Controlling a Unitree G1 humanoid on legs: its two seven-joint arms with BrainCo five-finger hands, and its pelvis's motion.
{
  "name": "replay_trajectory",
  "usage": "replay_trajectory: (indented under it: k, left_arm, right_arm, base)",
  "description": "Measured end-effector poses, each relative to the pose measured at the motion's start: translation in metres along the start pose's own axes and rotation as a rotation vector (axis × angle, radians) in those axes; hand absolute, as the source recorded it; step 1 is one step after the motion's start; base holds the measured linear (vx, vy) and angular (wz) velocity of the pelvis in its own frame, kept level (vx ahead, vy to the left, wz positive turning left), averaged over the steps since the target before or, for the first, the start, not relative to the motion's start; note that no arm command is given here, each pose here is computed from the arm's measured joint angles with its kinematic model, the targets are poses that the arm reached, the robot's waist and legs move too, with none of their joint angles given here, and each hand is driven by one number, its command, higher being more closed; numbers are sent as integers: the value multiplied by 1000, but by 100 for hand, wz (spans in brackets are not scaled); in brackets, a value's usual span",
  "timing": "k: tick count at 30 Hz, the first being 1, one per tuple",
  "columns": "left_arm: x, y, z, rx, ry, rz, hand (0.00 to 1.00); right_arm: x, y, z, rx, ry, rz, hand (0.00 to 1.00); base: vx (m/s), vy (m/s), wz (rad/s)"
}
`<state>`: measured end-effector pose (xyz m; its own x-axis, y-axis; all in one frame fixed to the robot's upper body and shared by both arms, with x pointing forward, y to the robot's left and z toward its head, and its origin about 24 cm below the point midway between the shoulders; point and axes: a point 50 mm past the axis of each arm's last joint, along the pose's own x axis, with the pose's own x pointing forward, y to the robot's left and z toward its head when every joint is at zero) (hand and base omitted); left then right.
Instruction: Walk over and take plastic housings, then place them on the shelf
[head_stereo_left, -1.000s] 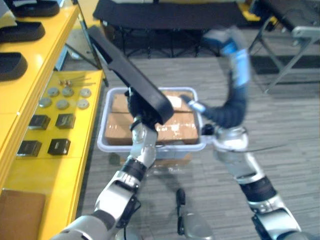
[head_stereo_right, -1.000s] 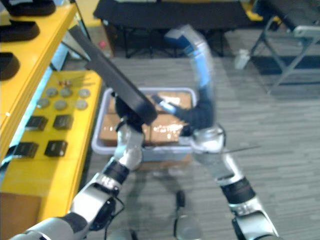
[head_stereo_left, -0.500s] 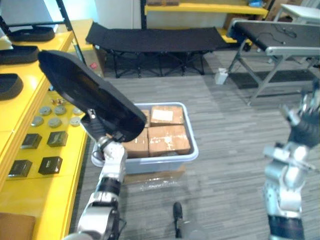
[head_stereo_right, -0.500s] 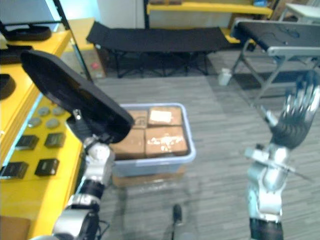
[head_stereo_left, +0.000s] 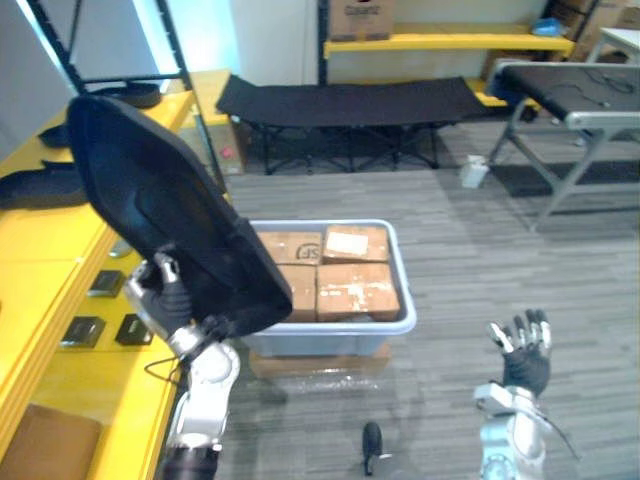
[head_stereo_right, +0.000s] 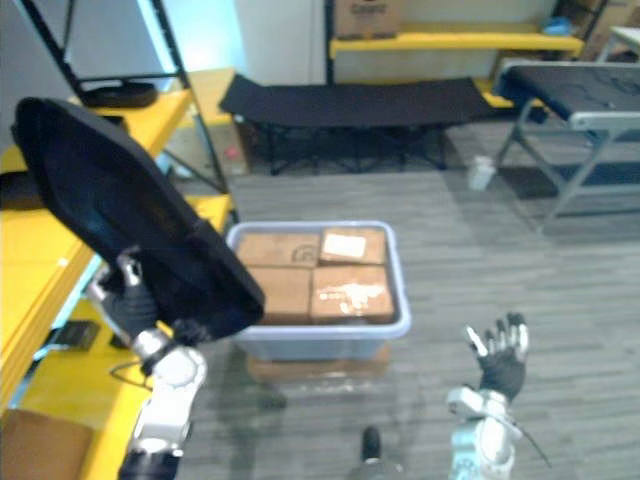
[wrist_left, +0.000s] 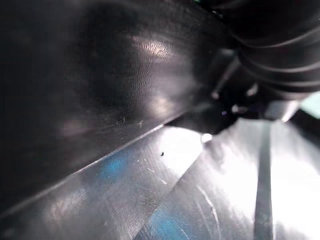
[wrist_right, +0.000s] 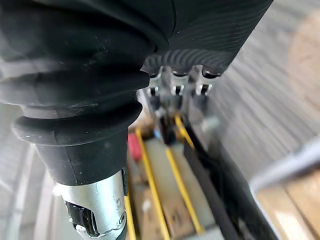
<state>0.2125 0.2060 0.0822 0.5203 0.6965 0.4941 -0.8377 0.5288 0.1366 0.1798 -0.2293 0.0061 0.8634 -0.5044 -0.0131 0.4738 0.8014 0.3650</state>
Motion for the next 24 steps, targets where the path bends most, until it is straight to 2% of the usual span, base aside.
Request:
replay_trajectory:
  k: [3, 10, 14, 17, 20, 24]
  left_arm:
    - [0, 13, -2, 43, 9, 11, 100]
    - [15, 54, 5, 123, -32, 161, 100]
    - [20, 78, 10, 143, -44, 267, 100]
    - [18, 97, 8, 164, -39, 293, 100]
    - [17, 109, 7, 157, -31, 323, 100]
    - [15, 118, 3, 183, -13, 352, 100]
  right_arm:
    - [4, 18, -3, -9, 1, 98, 0]
    - [8, 72, -11, 23, 30, 367, 0]
    - [3, 120, -24, 31, 82, 618, 0]
    - [-9, 151, -30, 42, 123, 798, 0]
    - [-12, 168, -29, 36, 131, 865, 0]
    - [-9, 170, -29, 5, 139, 873, 0]
  base:
    - [31, 19, 39]
    - [25, 38, 45]
    - [4, 25, 58]
    - [11, 23, 42]
    - [17, 1, 34]
    - [26, 2, 4]
